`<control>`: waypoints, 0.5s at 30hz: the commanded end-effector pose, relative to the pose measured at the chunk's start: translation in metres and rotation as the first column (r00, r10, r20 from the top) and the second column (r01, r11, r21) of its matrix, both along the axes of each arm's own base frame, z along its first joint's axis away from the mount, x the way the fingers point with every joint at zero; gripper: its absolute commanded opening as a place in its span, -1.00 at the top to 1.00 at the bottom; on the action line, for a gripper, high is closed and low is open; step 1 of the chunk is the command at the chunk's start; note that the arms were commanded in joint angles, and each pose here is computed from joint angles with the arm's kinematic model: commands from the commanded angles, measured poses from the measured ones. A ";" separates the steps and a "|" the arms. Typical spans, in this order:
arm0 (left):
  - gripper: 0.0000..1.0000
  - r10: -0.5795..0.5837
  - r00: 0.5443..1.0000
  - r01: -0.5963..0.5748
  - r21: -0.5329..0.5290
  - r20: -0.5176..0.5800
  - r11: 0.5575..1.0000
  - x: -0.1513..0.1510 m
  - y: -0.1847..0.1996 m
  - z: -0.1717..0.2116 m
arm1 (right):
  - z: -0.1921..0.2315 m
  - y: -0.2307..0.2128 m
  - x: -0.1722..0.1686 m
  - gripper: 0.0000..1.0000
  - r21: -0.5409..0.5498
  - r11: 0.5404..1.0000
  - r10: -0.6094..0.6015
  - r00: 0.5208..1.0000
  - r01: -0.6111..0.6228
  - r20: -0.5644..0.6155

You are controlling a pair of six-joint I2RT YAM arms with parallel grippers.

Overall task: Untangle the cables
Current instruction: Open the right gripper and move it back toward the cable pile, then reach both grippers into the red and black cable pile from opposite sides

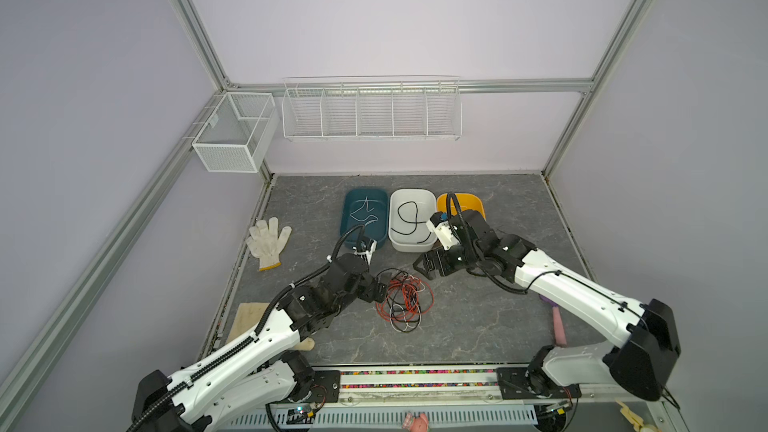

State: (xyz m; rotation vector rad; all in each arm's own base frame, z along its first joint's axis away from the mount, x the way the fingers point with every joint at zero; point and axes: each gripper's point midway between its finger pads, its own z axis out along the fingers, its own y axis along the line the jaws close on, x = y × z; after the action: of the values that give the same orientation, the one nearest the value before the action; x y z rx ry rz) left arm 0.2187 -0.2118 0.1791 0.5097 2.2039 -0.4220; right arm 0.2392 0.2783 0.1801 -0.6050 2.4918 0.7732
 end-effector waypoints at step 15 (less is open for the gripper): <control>-0.98 0.122 0.965 -0.187 -0.283 -0.231 0.941 -0.027 -0.013 -0.045 | -0.057 0.013 -0.039 -0.02 0.101 0.994 0.054 0.989 -0.041 -0.135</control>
State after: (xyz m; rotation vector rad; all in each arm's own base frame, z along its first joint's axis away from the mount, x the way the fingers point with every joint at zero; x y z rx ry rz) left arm 0.1886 -0.2220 0.1264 0.2386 2.3420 -0.6576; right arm 0.2009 0.2831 0.1267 -0.5965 2.5695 0.9319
